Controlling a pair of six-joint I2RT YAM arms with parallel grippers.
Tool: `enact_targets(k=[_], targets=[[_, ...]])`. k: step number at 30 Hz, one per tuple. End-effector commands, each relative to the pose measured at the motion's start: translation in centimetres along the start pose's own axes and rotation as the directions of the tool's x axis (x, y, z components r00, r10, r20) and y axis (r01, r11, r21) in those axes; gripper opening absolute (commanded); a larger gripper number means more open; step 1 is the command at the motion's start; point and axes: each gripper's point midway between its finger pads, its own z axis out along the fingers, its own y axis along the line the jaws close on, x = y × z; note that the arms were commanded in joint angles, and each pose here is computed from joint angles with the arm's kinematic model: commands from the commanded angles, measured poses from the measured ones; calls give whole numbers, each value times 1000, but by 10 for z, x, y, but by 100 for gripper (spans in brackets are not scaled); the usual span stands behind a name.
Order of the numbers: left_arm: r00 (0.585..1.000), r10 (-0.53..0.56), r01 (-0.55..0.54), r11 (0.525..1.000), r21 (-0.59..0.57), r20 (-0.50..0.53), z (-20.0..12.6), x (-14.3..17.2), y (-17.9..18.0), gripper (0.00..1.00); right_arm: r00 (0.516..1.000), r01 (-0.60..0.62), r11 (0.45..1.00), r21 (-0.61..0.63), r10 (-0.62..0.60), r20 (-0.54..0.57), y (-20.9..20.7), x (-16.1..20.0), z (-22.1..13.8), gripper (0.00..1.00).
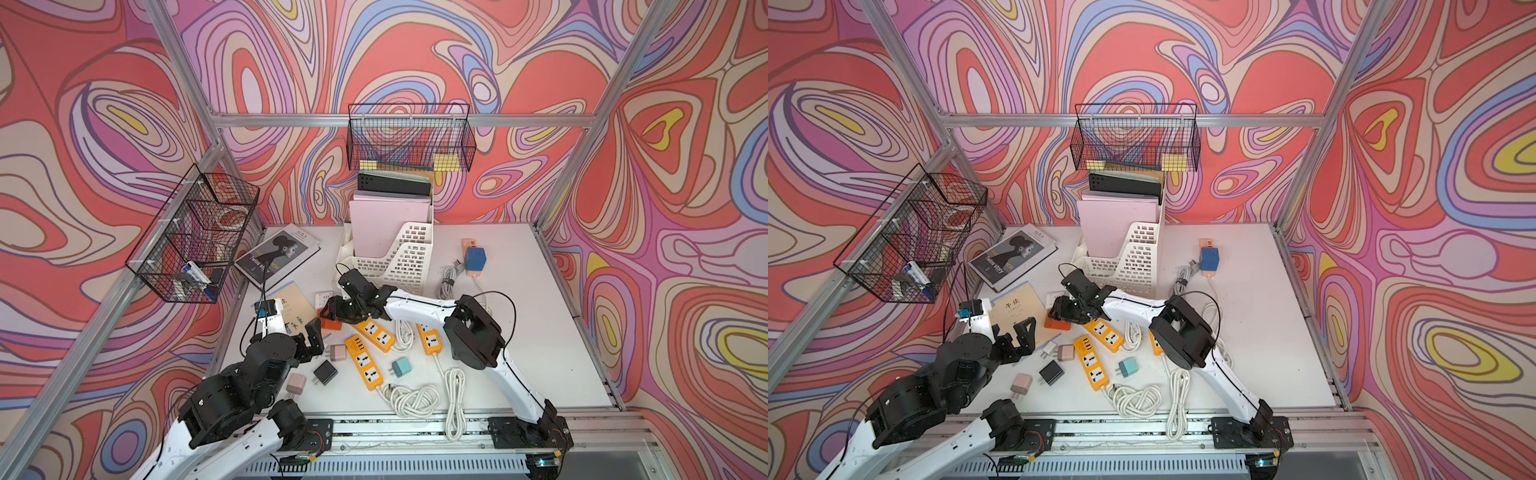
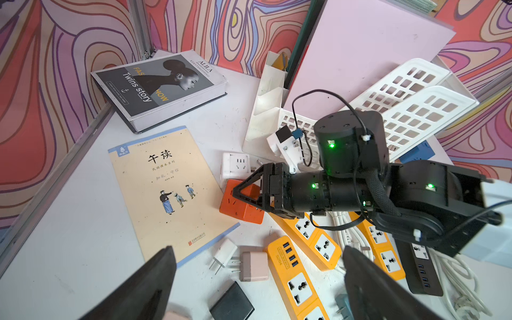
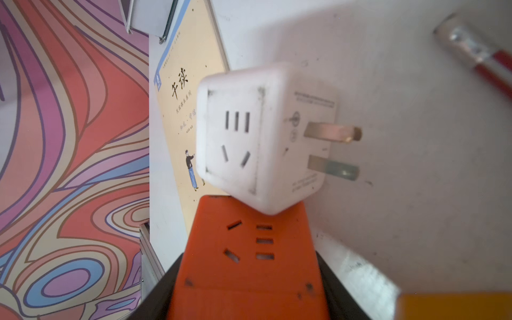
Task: Pull the plug off the socket
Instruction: Place the plug at the center of the board.
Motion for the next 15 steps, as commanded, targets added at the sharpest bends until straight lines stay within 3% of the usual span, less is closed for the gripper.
enact_targets(k=[1, 7, 15], targets=[[1000, 25, -25, 999, -27, -2, 1, 3, 7, 99, 999, 31, 999, 38, -31, -22, 2, -1, -3, 67], [1000, 13, -13, 1000, -5, 2, 3, 3, 1, 99, 985, 170, 982, 81, -171, 12, 17, -4, -50, 83], [1000, 2, -2, 1000, 23, 10, 10, 2, -10, 99, 918, 328, 918, 223, -366, 152, 15, 0, -160, 81]])
